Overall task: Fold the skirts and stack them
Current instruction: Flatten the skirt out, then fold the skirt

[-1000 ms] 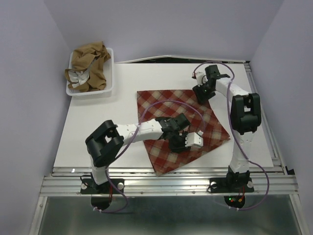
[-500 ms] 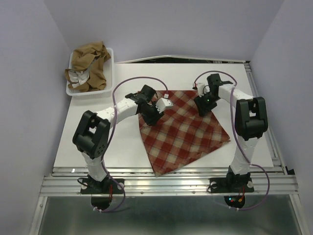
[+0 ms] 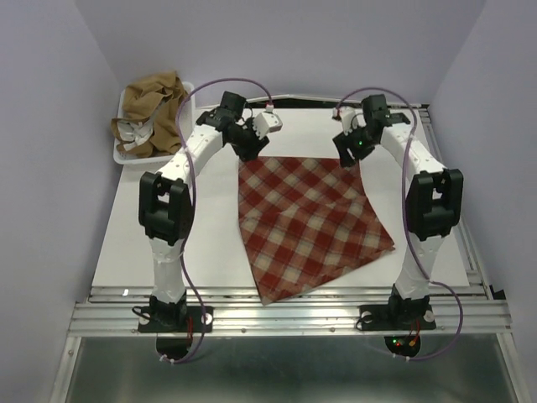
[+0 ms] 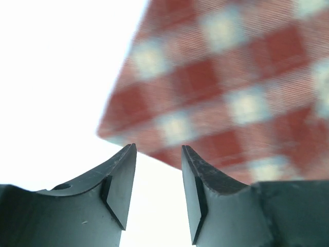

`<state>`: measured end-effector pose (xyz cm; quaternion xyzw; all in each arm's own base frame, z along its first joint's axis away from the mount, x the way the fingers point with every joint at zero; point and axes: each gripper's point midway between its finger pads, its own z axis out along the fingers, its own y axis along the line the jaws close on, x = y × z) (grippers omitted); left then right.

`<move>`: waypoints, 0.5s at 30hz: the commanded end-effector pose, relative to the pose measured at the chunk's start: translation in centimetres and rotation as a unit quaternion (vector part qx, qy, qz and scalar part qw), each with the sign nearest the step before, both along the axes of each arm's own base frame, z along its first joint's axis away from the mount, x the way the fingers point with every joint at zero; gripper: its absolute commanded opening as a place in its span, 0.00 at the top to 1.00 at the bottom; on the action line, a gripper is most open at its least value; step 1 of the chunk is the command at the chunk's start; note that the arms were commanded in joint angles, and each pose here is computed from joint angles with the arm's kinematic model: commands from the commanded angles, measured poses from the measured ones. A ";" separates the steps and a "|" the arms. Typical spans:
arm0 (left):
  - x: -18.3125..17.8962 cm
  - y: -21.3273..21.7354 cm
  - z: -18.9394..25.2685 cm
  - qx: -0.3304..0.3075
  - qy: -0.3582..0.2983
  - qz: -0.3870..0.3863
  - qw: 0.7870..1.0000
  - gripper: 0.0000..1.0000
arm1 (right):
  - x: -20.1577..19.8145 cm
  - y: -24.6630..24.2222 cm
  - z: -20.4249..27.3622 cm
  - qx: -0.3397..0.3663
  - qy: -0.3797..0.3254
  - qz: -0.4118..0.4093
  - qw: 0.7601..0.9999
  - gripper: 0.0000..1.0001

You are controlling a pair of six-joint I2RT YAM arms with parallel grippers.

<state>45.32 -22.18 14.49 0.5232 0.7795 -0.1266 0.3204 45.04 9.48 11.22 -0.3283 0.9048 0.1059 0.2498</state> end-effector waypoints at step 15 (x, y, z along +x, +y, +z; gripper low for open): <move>8.0 2.8 -3.2 0.029 -0.036 0.013 0.999 0.41 | 9.5 -2.5 -4.3 -0.074 -0.068 0.084 0.991 0.39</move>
